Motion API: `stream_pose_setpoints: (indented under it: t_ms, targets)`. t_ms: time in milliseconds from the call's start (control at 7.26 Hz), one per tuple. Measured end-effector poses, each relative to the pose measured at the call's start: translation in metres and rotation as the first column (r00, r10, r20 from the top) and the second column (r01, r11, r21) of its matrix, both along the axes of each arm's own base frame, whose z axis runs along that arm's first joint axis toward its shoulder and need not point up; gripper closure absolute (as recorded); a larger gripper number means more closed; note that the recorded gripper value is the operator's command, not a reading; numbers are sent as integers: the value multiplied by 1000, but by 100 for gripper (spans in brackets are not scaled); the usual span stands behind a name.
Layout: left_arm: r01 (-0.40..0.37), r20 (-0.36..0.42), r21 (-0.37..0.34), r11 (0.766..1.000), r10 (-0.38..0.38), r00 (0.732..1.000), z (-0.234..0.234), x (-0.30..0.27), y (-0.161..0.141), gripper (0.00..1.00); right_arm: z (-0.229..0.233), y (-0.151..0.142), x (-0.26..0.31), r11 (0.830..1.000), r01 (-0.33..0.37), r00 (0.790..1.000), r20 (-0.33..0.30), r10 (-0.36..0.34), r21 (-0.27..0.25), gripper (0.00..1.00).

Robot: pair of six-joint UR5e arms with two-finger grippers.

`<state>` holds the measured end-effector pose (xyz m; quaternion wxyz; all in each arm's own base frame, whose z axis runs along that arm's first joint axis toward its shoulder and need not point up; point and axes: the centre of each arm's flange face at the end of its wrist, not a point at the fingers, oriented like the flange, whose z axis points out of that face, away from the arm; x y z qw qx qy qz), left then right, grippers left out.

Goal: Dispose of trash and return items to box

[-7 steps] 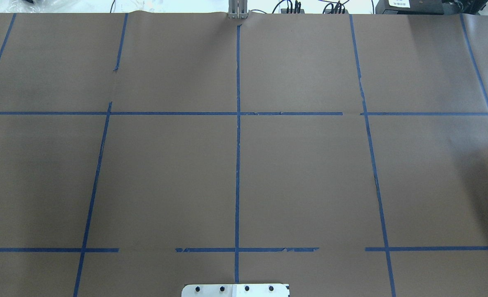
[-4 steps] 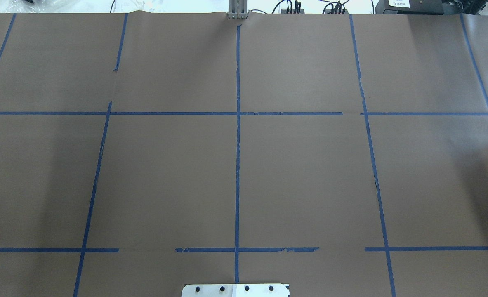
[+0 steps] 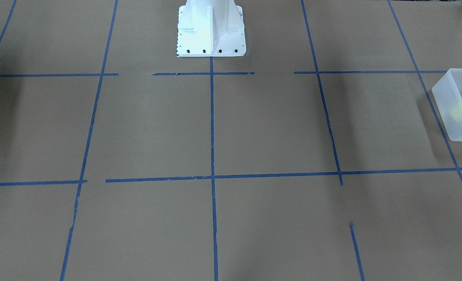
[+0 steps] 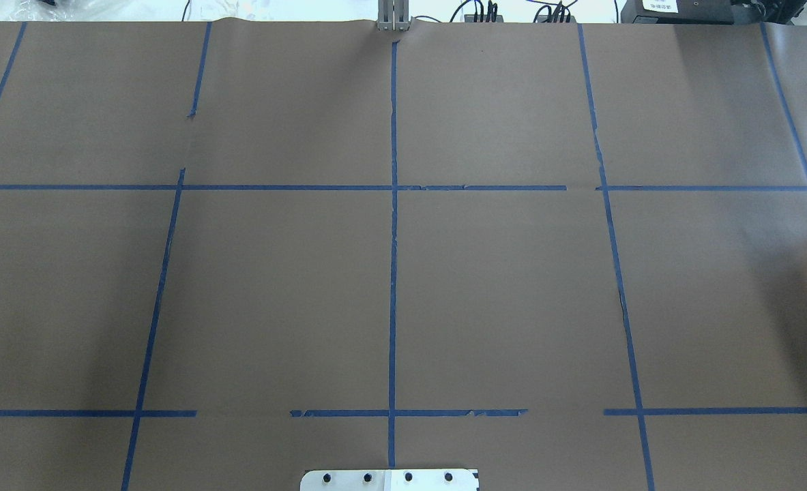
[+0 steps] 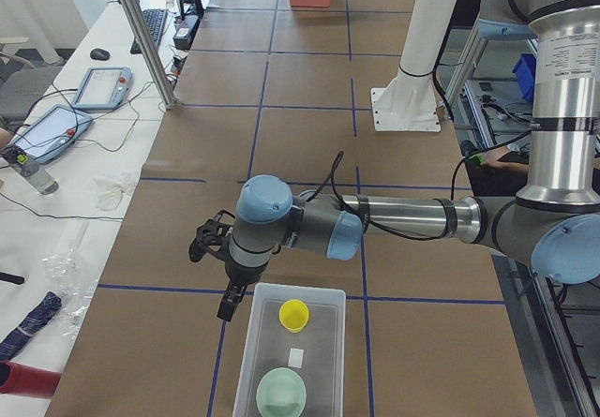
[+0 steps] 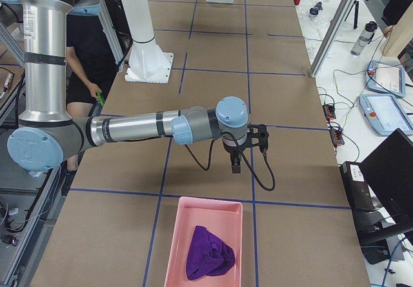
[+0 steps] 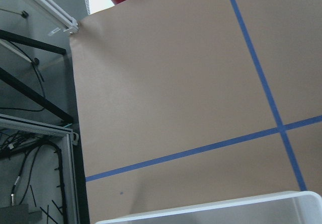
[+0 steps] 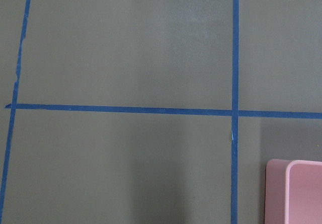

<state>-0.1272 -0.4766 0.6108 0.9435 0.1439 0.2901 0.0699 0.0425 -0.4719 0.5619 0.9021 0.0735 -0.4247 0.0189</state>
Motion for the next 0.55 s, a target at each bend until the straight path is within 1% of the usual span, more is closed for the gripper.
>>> stream_pose_setpoints:
  t_ms: [138, 275, 413, 551]
  targets:
    - [-33, -38, -47, 998, 31, 999, -10, 17, 0, 0, 3, 2, 0, 1000, 0, 1000, 0, 0, -5, 0]
    - [-54, -90, -91, 994, 46, 995, -14, 38, -1, 0, 5, 3, 0, 1000, 1, 1000, -1, -1, -9, 0]
    - [-43, -133, -151, 988, 23, 991, -17, 60, -4, 0, 9, 4, 0, 1000, 4, 1000, -2, -4, -13, 0]
    - [-31, -152, -197, 980, 1, 988, -18, 76, -6, 0, 12, 5, 0, 1000, 6, 1000, -1, -6, -16, 0]
